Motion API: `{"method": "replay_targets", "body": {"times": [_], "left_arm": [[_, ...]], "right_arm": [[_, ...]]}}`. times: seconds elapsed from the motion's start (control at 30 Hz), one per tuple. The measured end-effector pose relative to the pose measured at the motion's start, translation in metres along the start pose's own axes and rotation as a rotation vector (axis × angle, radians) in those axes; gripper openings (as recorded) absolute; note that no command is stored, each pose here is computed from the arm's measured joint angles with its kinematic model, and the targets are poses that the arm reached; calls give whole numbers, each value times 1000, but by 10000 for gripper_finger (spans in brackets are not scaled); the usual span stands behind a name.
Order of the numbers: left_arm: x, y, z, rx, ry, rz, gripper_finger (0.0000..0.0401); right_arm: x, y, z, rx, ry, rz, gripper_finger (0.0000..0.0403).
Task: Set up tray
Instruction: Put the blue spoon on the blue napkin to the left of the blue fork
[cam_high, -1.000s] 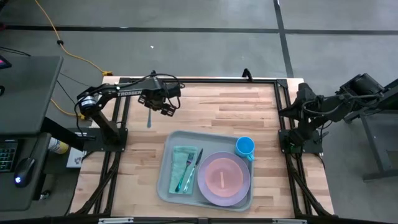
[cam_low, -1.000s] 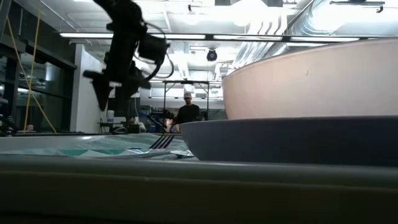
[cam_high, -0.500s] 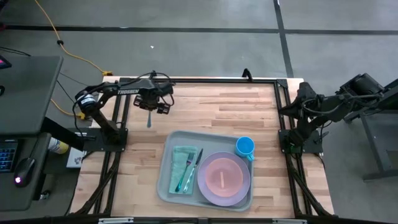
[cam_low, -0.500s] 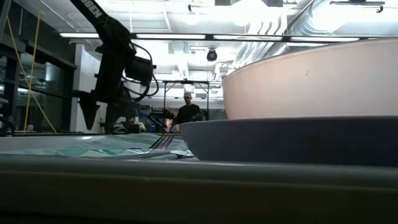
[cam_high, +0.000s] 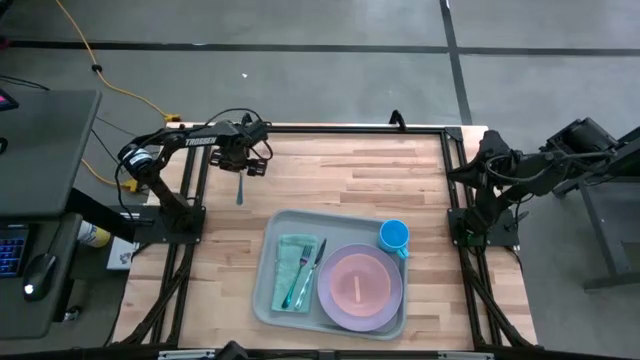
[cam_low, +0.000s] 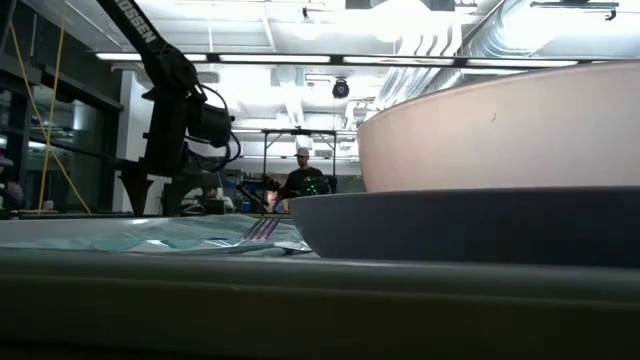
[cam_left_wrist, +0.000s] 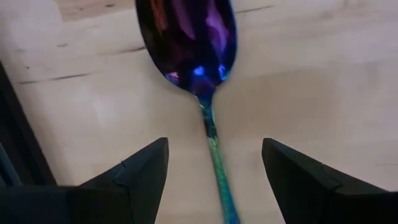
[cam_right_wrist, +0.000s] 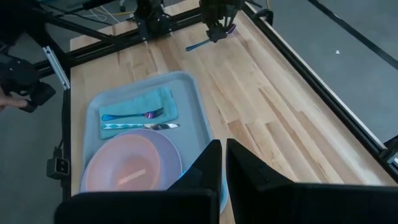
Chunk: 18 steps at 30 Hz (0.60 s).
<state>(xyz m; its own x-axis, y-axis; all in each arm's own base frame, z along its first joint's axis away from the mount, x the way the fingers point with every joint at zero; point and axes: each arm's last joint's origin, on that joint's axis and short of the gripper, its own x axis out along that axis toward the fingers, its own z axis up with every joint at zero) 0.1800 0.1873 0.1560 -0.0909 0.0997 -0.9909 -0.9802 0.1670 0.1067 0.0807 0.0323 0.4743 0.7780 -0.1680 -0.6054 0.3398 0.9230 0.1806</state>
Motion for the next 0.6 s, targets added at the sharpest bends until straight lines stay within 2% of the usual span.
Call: {"method": "replay_targets", "body": {"times": [0.27,0.6], "left_arm": [[9,3,2,22,-16,-67,289],[14,5,-2,27,-11,-67,284]], "right_arm": [[0,0,0,16,-12,-12,0],[0,0,1,35,-19,-19,0]]}}
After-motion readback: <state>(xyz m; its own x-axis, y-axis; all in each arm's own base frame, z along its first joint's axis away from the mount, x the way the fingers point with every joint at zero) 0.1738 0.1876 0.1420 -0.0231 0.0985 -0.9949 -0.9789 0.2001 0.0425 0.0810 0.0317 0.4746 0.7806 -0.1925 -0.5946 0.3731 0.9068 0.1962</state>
